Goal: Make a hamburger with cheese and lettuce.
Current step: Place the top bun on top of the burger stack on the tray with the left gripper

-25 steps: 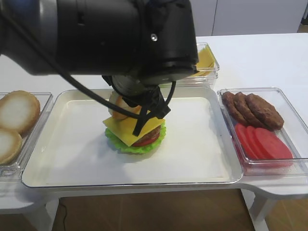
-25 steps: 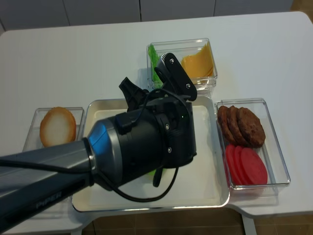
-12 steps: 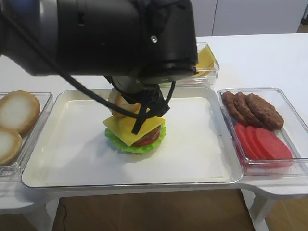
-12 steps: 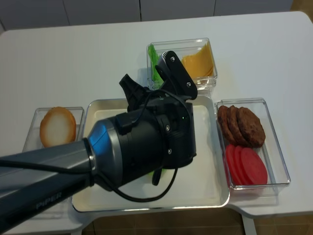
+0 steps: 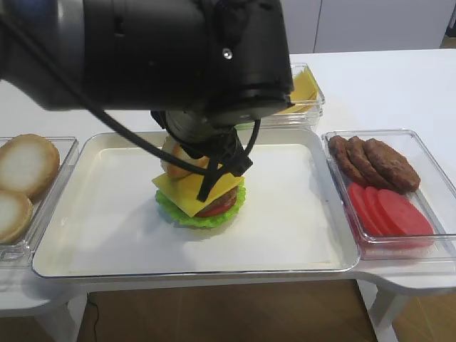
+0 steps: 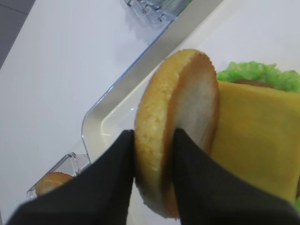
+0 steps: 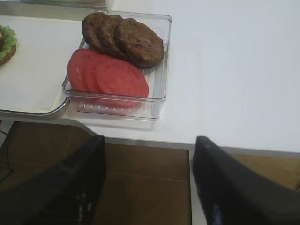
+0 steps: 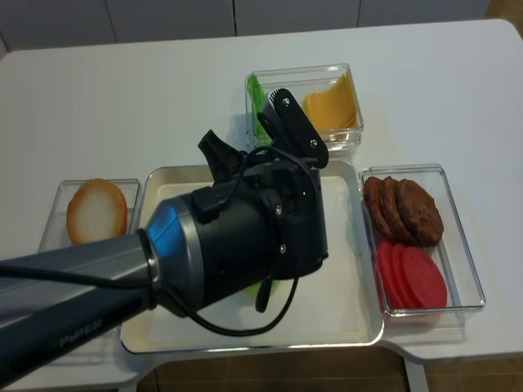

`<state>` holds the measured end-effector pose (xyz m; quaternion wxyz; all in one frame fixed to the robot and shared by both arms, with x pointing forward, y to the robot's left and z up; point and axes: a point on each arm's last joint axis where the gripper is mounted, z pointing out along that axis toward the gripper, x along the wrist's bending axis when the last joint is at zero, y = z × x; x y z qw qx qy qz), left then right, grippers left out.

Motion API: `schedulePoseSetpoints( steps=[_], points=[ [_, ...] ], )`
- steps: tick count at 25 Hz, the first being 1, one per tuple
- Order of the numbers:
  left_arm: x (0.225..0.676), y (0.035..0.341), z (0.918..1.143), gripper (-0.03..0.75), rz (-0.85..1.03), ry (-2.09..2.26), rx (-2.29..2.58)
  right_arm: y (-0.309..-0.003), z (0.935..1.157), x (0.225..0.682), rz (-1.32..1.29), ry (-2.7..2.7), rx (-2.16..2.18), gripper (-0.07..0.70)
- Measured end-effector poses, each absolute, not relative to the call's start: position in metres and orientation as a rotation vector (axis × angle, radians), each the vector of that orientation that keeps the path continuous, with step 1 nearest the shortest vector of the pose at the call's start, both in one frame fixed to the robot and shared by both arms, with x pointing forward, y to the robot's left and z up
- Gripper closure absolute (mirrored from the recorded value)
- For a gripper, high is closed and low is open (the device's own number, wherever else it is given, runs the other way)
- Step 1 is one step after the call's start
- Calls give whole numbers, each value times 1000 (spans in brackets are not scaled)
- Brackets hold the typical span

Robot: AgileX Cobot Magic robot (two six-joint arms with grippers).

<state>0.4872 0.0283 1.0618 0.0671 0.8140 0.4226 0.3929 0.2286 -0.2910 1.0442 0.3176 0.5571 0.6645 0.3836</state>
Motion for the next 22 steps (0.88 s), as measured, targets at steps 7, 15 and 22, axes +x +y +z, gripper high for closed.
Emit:
schedulePoseSetpoints(
  steps=[7, 15, 22],
  points=[
    [488, 28, 1062, 529, 1200, 1257, 2458, -291, 1044, 229, 1009, 1749, 1466, 185],
    [488, 29, 1063, 530, 1217, 1239, 2463, -291, 1044, 229, 1009, 1749, 1466, 185],
    [488, 29, 1063, 550, 1217, 1239, 2463, -291, 1044, 229, 1010, 1747, 1468, 185]
  ],
)
